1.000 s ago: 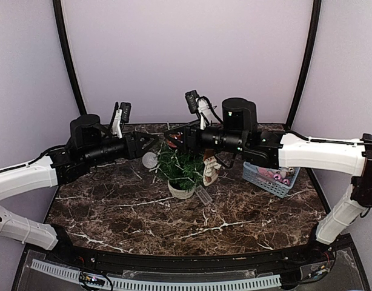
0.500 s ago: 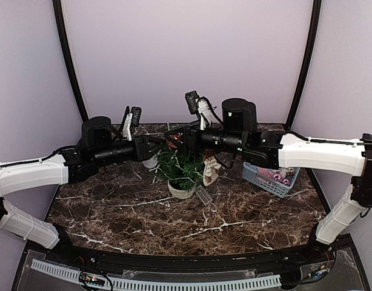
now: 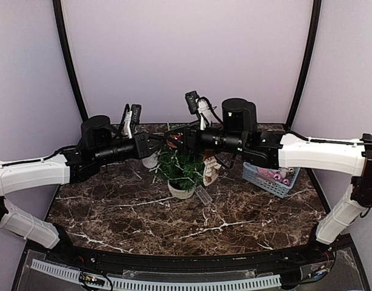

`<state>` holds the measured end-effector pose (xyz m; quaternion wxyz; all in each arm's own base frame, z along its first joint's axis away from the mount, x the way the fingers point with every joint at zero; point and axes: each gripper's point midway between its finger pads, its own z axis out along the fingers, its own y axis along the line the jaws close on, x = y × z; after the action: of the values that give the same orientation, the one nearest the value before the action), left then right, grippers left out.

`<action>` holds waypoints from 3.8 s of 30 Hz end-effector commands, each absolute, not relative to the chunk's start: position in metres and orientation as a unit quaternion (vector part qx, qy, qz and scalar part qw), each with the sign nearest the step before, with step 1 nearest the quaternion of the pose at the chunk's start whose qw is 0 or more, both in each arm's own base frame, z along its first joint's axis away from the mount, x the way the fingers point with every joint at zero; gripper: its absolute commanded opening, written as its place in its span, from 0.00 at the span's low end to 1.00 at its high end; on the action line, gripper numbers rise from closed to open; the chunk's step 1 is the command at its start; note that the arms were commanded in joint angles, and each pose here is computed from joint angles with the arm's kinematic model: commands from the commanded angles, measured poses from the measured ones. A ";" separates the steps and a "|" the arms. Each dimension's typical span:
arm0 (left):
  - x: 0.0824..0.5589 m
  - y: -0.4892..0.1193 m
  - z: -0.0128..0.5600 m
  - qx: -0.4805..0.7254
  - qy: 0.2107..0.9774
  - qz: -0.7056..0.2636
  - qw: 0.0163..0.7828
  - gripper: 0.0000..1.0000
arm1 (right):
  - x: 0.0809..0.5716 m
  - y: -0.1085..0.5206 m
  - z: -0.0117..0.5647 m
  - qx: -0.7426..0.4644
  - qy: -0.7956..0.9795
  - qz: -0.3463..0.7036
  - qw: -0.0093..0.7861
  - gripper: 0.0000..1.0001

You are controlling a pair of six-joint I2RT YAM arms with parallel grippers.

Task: Decorate the small christmas tree
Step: Hang the ornament ball on the branch.

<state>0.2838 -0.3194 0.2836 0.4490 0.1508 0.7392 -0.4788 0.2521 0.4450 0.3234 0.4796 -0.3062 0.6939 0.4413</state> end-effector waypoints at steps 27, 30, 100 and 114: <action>0.284 -0.319 0.304 0.143 0.709 -0.506 0.471 0.00 | 0.254 0.441 0.340 -0.296 0.679 0.449 0.500 0.42; 0.283 -0.316 0.301 0.140 0.712 -0.501 0.471 0.00 | 0.253 0.440 0.342 -0.297 0.677 0.450 0.501 0.42; 0.287 -0.319 0.269 0.146 0.719 -0.491 0.470 0.04 | 0.252 0.446 0.334 -0.303 0.706 0.405 0.495 0.41; 0.286 -0.319 0.275 0.150 0.714 -0.490 0.477 0.15 | 0.252 0.443 0.332 -0.300 0.710 0.400 0.495 0.41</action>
<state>0.2874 -0.3201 0.2652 0.4651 0.1442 0.7246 -0.4877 0.2550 0.4395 0.3143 0.4802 -0.3014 0.7255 0.3901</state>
